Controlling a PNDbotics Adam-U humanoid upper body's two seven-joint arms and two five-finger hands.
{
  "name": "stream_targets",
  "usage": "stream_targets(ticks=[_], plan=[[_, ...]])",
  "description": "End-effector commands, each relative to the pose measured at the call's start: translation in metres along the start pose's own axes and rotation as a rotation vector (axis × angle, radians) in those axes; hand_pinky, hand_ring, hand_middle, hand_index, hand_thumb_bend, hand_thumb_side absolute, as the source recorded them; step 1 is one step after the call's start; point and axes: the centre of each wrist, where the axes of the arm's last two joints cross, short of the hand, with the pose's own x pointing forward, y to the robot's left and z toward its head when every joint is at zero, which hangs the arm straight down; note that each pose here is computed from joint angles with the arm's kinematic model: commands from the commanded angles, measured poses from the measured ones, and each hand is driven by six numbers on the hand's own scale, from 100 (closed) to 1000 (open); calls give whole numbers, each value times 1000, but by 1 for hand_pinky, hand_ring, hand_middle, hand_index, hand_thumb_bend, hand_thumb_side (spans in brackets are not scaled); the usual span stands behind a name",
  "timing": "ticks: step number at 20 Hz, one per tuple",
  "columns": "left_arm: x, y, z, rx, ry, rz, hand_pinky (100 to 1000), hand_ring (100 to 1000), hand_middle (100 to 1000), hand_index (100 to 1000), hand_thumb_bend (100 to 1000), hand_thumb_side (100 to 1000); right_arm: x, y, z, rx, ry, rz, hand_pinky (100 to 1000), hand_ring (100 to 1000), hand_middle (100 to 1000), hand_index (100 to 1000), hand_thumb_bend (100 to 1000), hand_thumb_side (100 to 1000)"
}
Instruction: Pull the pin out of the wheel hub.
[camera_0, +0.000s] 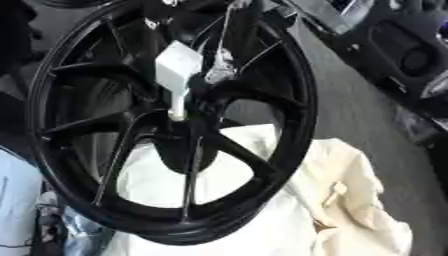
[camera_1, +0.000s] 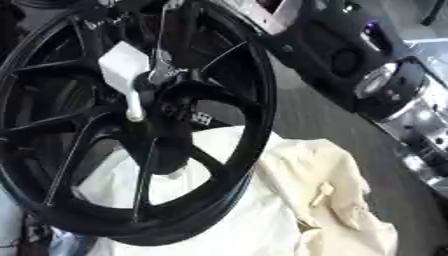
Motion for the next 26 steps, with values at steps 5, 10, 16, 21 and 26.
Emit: stream_targets(ticks=[5,10,16,21,26], plan=[[8,8,-4,9,-30,-20,751,779,750,721,236,861,16,-34,74,-171,37,21,814,588,389,519,302,100],[7,12,-3,26,-29,-28,751,779,751,721,236,861,18,-33,143,-353,95,-22,814,585,386,520,290,100],[8,16,-4,42,-37,-34,751,779,751,722,234,860,31,9,238,-601,268,-38,812,587,401,533,283,100],[10,18,-4,54,-48,-36,751,779,752,722,233,858,39,62,298,-769,525,-45,814,602,452,582,278,100],[10,21,-3,68,-49,-35,751,779,753,722,231,859,27,118,329,-905,772,-93,821,620,496,639,298,100]])
